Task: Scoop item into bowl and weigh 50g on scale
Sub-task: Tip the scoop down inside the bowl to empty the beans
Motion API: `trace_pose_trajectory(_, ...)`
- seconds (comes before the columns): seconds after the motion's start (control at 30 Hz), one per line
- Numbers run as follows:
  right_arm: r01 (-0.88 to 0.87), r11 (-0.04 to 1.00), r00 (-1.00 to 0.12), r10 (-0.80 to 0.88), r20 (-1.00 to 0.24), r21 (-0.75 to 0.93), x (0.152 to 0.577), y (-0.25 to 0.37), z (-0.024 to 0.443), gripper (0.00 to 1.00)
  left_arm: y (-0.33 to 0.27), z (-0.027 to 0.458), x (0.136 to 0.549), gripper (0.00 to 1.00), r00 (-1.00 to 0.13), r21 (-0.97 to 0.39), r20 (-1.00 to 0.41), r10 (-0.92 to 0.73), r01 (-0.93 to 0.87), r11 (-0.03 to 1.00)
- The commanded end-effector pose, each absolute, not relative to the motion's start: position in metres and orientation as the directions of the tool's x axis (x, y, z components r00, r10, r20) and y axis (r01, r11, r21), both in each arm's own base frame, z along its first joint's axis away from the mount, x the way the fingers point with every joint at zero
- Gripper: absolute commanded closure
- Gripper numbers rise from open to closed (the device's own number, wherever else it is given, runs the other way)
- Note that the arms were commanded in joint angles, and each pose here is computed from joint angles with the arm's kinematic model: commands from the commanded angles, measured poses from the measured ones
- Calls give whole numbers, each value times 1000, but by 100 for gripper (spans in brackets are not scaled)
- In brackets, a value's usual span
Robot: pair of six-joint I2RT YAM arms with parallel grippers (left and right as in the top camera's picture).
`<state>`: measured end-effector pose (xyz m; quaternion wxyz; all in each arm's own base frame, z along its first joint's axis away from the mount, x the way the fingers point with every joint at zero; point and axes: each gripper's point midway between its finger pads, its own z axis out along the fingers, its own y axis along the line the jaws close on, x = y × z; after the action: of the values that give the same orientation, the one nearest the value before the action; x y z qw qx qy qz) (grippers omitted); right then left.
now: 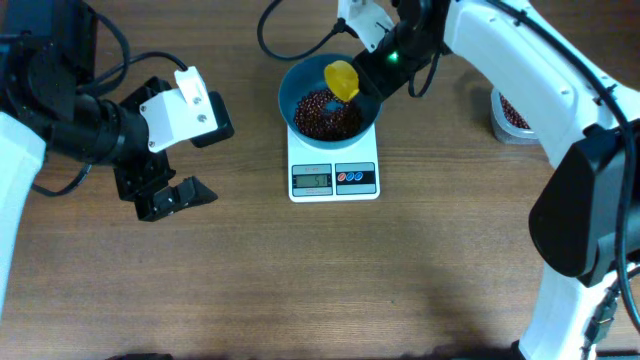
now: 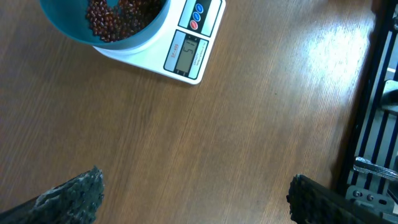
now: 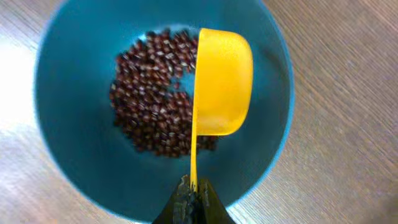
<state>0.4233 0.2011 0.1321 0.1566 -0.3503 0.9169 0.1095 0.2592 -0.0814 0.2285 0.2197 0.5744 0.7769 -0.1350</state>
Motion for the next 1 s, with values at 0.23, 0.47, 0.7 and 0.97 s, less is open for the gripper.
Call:
trace_pose_trajectory(0.23, -733, 680, -653, -698, -293, 15, 411, 217, 110, 96, -80, 228, 258, 1, -234, 48, -498, 835, 954, 296)
trace_pose_trajectory(0.47, -760, 650, -632, -729, -265, 24, 397, 227, 99, 96, -80, 228, 258, 1, -234, 48, -498, 835, 954, 296)
trace_pose_trajectory(0.7, -769, 637, -631, -744, -218, 51, 383, 224, 89, 96, -80, 228, 258, 1, -234, 48, -498, 835, 954, 296)
trace_pose_trajectory(0.97, -780, 613, -620, -729, -289, 126, 381, 242, 117, 96, -80, 228, 258, 1, -234, 48, -498, 835, 954, 296)
